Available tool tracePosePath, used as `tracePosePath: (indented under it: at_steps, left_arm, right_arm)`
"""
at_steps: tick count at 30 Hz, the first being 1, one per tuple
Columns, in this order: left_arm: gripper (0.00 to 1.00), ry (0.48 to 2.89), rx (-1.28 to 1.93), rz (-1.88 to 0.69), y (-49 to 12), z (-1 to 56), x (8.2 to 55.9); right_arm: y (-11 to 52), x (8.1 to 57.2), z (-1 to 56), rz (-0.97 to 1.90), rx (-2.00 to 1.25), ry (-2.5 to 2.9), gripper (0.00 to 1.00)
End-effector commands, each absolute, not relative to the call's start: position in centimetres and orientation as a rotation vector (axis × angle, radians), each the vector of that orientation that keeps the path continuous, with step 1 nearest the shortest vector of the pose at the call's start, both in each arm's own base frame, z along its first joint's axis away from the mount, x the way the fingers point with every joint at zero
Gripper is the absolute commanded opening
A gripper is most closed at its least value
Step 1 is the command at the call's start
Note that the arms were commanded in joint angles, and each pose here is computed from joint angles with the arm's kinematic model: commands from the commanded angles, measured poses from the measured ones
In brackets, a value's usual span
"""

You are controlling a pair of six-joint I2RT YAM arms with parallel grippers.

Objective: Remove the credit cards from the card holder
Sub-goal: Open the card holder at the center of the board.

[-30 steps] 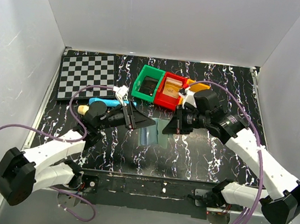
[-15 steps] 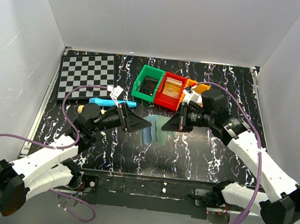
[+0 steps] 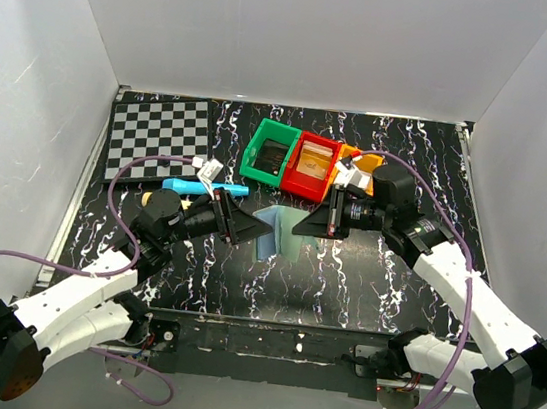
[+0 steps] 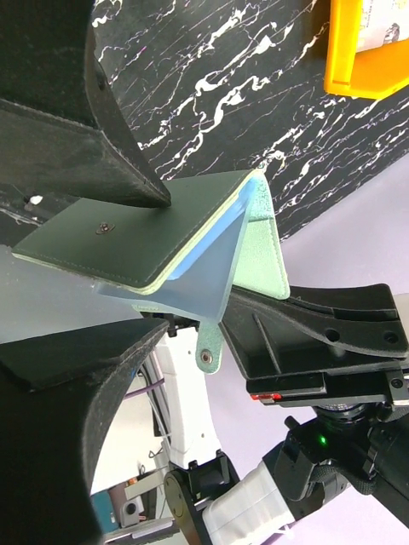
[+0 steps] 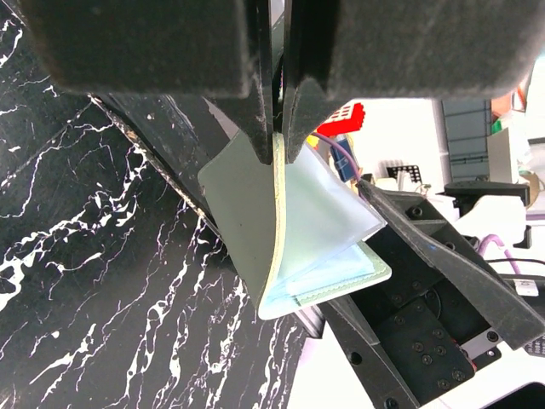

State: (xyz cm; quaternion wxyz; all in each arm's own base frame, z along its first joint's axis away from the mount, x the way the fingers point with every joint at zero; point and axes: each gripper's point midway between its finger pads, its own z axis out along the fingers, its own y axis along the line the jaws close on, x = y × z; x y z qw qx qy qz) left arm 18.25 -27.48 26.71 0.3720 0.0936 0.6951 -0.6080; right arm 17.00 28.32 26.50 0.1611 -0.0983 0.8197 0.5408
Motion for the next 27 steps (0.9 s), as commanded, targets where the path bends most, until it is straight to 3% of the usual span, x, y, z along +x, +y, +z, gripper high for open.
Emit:
tracePosePath:
  at_steps: [1,4,10,12,15,17,23,27]
  left_arm:
    - [0.51,1.75,0.261,-1.543,-27.4,27.9,18.2]
    - [0.41,1.76,0.26,-1.508,-27.3,27.6,18.4]
    - [0.36,1.755,0.276,-1.486,-27.3,27.9,18.3]
    - [0.28,1.756,0.28,-1.476,-27.4,27.9,18.4]
    - [0.05,1.779,0.275,-1.438,-27.5,27.6,18.7]
    - [0.0,1.802,0.268,-1.415,-27.5,27.5,18.9]
    - [0.0,1.935,0.23,-1.3,-27.0,26.7,19.8]
    - [0.0,2.017,0.194,-1.212,-26.8,26.3,20.8]
  right_arm:
    - [28.5,16.8,28.6,1.619,-0.326,2.231,0.01]
    - [28.5,16.7,28.7,1.625,-0.332,2.224,0.01]
    - [28.6,16.7,28.6,1.638,-0.333,2.223,0.01]
    - [28.5,16.7,28.6,1.639,-0.34,2.223,0.01]
    - [28.4,16.6,28.3,1.617,-0.347,2.231,0.01]
    - [28.2,16.8,28.1,1.584,-0.346,2.239,0.01]
    - [26.6,17.2,27.5,1.383,-0.393,2.271,0.52]
    - [25.9,17.5,28.2,1.291,-0.417,2.255,0.72]
